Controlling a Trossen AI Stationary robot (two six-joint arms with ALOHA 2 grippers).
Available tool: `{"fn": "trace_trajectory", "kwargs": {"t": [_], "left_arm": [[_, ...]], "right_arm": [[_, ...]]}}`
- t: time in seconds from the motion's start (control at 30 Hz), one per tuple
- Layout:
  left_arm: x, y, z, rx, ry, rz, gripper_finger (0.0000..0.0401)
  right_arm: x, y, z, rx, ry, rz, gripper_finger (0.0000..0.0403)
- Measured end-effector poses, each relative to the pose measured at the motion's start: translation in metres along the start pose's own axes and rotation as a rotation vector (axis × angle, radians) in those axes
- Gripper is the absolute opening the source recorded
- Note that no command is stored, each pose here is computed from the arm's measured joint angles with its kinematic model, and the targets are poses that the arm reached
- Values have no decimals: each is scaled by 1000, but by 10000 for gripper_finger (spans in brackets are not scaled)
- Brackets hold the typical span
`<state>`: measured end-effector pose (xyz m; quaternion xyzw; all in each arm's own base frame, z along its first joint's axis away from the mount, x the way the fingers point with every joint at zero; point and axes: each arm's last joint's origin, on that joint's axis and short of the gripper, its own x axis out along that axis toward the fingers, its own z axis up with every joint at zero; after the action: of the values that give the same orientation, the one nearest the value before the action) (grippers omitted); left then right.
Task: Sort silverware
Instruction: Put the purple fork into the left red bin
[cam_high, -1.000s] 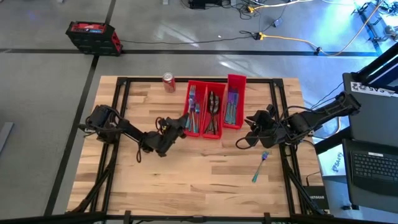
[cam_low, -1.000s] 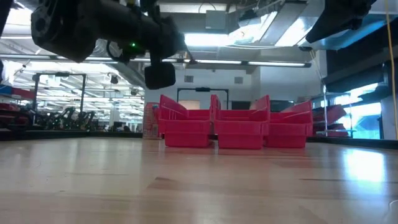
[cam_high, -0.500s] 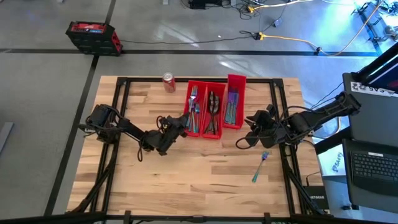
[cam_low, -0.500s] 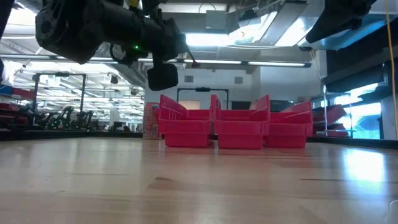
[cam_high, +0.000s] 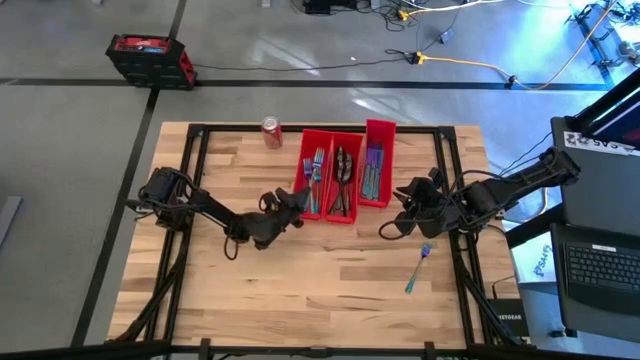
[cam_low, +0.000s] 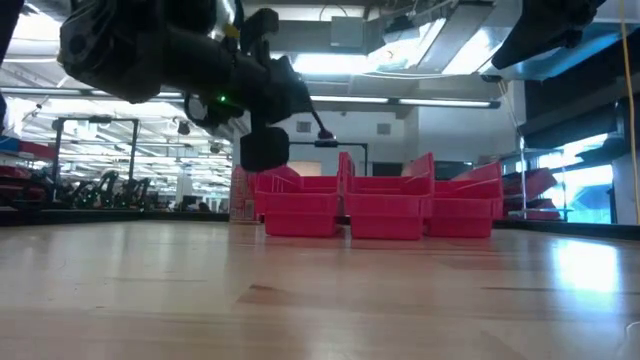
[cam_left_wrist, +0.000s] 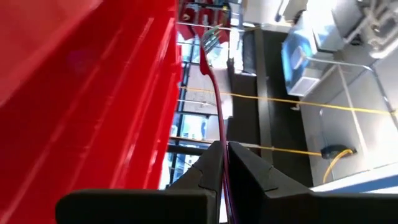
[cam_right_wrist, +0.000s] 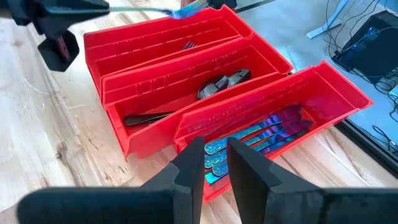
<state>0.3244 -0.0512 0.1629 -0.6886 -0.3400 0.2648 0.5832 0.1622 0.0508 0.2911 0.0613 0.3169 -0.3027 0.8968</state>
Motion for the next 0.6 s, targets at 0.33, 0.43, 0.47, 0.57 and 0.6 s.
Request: {"fn": "trace_trajectory", "kwargs": {"t": [0.33,0.43,0.47,0.57,0.6], "left_arm": [[7,3,-6,10,-24,44,2],[8,2,-6,7,-36,41,1],[9,2,-5,7,-41,40,1],[10,2,-4,-1,-50,38,1],[11,2,-4,-6,-53,39,1]], "right_arm": [[0,0,0,0,0,0,53],[0,0,0,0,0,0,53],[0,0,0,0,0,0,53],[0,0,0,0,0,0,53],[0,0,0,-1,0,0,53]]}}
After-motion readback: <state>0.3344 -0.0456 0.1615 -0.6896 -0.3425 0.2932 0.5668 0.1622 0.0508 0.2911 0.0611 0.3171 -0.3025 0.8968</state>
